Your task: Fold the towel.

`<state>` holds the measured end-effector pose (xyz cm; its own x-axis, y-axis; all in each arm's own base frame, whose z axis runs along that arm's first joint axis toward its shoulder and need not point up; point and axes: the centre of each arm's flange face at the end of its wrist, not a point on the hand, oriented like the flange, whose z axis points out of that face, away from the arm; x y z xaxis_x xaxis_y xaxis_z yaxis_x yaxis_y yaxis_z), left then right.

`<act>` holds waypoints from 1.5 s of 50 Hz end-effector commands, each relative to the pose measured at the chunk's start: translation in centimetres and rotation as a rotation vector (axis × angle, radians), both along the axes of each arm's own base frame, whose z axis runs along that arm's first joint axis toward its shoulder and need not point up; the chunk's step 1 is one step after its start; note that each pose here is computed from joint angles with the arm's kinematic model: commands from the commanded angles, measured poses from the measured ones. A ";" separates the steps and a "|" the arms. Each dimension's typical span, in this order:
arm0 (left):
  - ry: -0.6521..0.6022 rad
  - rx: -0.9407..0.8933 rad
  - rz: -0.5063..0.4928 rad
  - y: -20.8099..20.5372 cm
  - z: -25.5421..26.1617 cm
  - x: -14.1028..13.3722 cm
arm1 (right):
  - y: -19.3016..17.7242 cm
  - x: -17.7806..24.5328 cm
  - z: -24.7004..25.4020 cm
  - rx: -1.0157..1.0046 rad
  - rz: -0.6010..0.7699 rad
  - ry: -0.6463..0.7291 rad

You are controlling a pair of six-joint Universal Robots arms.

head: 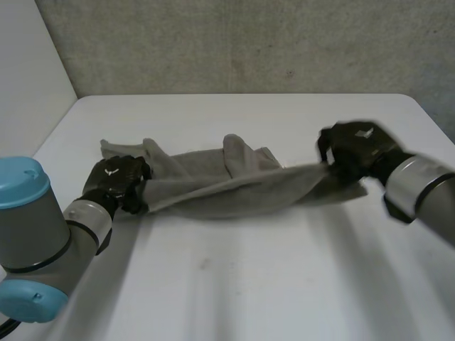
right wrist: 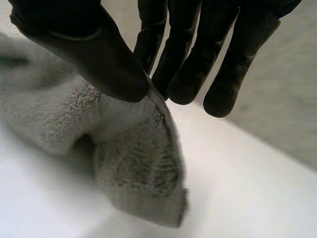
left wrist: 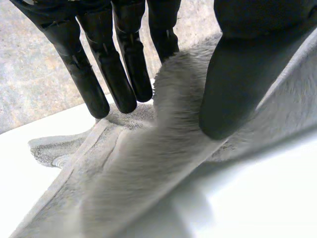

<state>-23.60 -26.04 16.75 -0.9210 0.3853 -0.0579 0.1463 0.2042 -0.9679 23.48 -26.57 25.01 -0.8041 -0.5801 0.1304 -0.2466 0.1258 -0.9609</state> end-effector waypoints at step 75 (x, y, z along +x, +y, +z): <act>-0.230 -0.146 -0.134 -5.7 1.3 -0.3 | -5.6 -5.5 -1.1 0.053 -0.124 -0.042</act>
<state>-24.16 -33.15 12.75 -0.8014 0.5035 -0.3228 0.4320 0.1139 -0.8947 18.05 -32.00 21.30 -0.8722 -0.4880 0.0337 -0.1905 0.2755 -0.9422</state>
